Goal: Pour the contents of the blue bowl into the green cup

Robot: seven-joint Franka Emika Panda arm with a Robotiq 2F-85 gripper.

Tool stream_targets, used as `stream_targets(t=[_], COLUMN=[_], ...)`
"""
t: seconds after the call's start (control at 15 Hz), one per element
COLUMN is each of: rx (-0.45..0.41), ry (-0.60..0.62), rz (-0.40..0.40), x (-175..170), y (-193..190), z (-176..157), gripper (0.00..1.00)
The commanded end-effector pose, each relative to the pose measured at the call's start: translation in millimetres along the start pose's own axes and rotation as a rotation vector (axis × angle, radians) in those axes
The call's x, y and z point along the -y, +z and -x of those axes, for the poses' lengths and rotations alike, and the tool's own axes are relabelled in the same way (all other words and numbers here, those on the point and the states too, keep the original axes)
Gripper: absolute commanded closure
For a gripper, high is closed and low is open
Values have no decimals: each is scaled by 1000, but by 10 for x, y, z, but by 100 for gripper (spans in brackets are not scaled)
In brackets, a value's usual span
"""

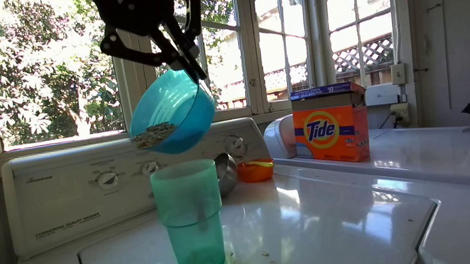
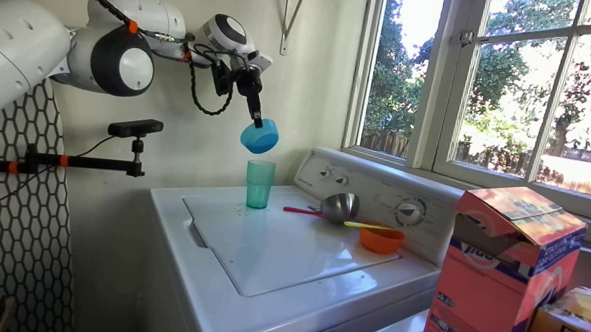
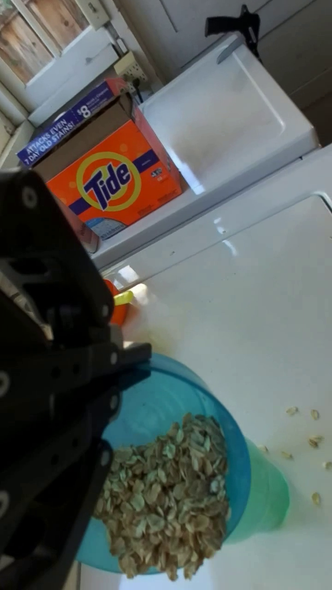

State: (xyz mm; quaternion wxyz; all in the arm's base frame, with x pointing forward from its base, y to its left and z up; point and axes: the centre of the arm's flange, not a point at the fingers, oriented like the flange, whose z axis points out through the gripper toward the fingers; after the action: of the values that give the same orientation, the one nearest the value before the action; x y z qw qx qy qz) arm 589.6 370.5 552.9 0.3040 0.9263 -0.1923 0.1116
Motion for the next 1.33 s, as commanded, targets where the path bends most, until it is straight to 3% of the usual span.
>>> stream_targets(t=[0.0,0.07,0.53,1.07,1.27], rx=[27,18,-6,95,72], ry=[31,19,2,178,163], rz=[-92,-40,-98,-228,-197], x=[-146,116,253,-4,159], y=[433,10,-2,362,196], z=[520,67,52,-8,-257], gripper=[99,96,99,99,96])
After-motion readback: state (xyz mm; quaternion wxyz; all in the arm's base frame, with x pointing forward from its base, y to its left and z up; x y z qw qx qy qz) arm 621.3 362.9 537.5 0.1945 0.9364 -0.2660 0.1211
